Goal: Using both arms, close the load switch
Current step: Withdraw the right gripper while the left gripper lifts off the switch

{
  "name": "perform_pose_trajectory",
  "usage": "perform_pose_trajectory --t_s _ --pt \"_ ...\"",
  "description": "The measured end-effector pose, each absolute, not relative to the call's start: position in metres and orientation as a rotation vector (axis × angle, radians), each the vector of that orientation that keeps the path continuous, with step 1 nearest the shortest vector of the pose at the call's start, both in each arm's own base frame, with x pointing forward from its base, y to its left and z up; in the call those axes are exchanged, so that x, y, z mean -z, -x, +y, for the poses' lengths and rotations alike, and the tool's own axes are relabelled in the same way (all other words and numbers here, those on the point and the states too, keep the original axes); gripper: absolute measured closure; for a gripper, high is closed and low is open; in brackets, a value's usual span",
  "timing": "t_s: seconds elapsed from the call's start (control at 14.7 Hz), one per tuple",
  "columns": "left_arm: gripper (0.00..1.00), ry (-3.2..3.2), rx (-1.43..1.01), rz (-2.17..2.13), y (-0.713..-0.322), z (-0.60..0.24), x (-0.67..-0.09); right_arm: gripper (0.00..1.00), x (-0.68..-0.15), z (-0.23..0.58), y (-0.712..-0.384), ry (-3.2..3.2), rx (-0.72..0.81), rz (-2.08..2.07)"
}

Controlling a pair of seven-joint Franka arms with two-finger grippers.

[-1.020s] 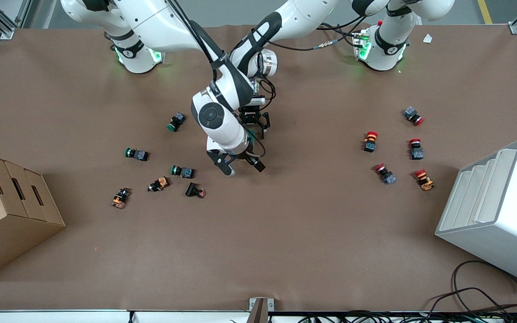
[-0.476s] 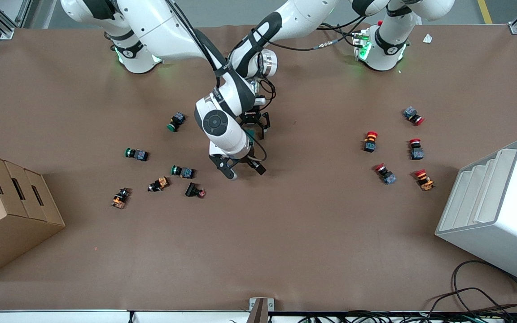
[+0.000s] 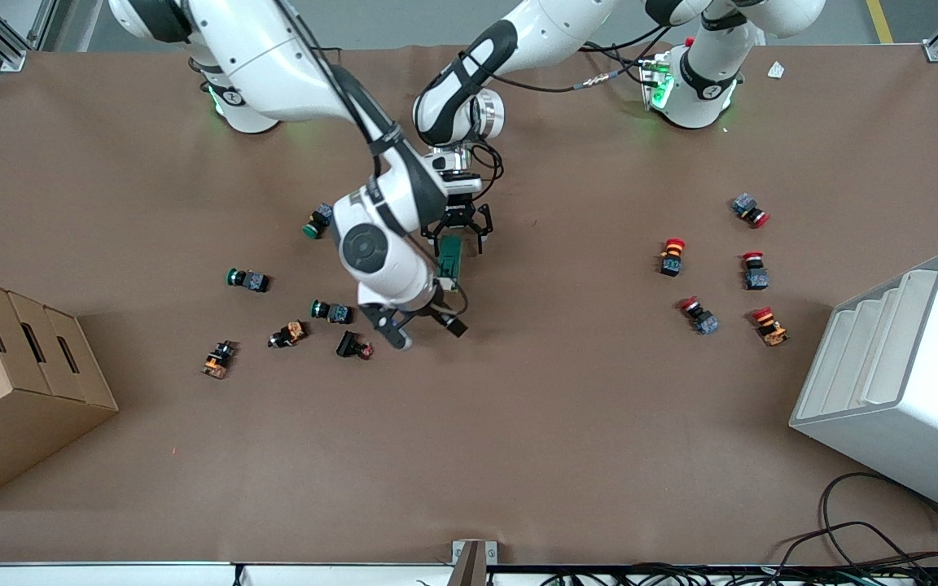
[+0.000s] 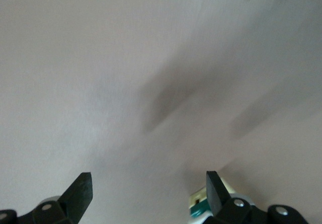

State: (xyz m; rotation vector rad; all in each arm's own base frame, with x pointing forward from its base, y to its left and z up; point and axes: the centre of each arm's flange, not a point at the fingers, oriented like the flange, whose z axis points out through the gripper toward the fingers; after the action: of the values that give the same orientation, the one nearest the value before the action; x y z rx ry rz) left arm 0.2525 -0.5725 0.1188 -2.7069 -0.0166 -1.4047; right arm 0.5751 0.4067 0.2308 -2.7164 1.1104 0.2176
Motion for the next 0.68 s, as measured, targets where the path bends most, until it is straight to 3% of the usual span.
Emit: perform_pose_trajectory --t_s 0.34,0.68 --pt "0.00 2.743 1.227 -0.115 -0.277 -0.593 -0.223 0.00 -0.303 0.273 -0.633 2.852 -0.330 0.739" --pt "0.00 2.845 0.982 -0.288 -0.362 -0.580 -0.347 0.00 -0.385 0.122 -0.647 3.073 -0.309 0.299"
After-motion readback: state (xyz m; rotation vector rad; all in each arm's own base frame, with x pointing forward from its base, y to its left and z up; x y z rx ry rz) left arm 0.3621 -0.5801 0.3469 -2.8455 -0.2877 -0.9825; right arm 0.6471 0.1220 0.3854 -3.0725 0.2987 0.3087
